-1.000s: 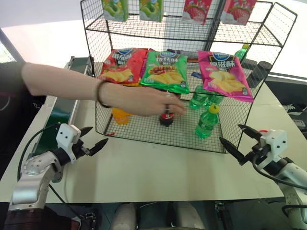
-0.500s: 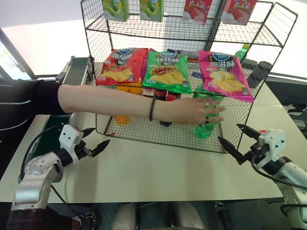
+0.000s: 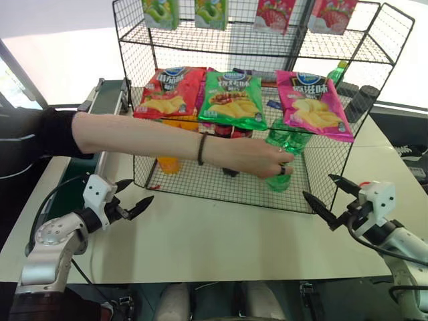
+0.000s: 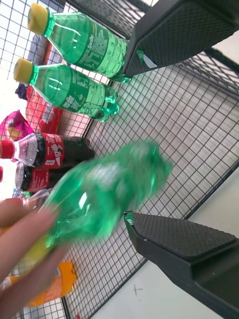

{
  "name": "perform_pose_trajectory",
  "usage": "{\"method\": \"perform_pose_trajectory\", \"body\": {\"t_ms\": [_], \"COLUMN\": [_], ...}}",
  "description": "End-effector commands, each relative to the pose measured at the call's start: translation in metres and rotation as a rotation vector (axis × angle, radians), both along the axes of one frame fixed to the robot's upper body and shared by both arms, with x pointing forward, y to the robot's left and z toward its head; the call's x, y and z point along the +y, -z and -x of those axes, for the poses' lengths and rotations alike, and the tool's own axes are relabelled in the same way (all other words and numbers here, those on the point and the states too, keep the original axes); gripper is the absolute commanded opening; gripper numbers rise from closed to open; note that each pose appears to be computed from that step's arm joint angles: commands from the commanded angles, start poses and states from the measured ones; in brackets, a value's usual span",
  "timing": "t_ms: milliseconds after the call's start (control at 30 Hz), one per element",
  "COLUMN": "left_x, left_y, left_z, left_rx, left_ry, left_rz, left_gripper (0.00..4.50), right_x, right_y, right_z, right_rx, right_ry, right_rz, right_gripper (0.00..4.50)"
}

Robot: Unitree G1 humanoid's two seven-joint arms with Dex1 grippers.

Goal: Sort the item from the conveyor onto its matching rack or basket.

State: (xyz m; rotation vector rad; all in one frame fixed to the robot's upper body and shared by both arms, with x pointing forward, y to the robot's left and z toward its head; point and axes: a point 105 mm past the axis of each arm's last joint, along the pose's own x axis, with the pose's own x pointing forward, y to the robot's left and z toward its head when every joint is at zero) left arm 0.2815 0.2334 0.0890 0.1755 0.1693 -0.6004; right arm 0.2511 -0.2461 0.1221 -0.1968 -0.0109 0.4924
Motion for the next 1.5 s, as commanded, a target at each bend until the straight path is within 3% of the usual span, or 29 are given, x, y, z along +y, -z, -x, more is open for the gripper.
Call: {"method": "perform_pose_trajectory", "body": {"t_ms": [33, 1100, 1500], "left_x": [0.000, -0.005, 0.032], "left_y": [-0.010, -0.018, -0.021], "left_z": [0.000, -0.013, -0.007], "left_rx": [-0.037, -0.090, -0.128], "left_ry": [0.011, -0.026, -0.272], "left_rz": [-0.014, 0.039, 0.148], "left_gripper": [4.50, 4.50, 4.50], "right_x": [0.000, 0.016, 0.092], "right_y": [-0.013, -0.021, -0.020], "right_z": [0.001, -0.013, -0.013], "right_rx": [-0.059, -0.098, -0.086], "right_ry": [-0.003, -0.060, -0.305], "right_rz": [0.012, 0.020, -0.042], "right_gripper": [4.46, 4.46, 4.46]}}
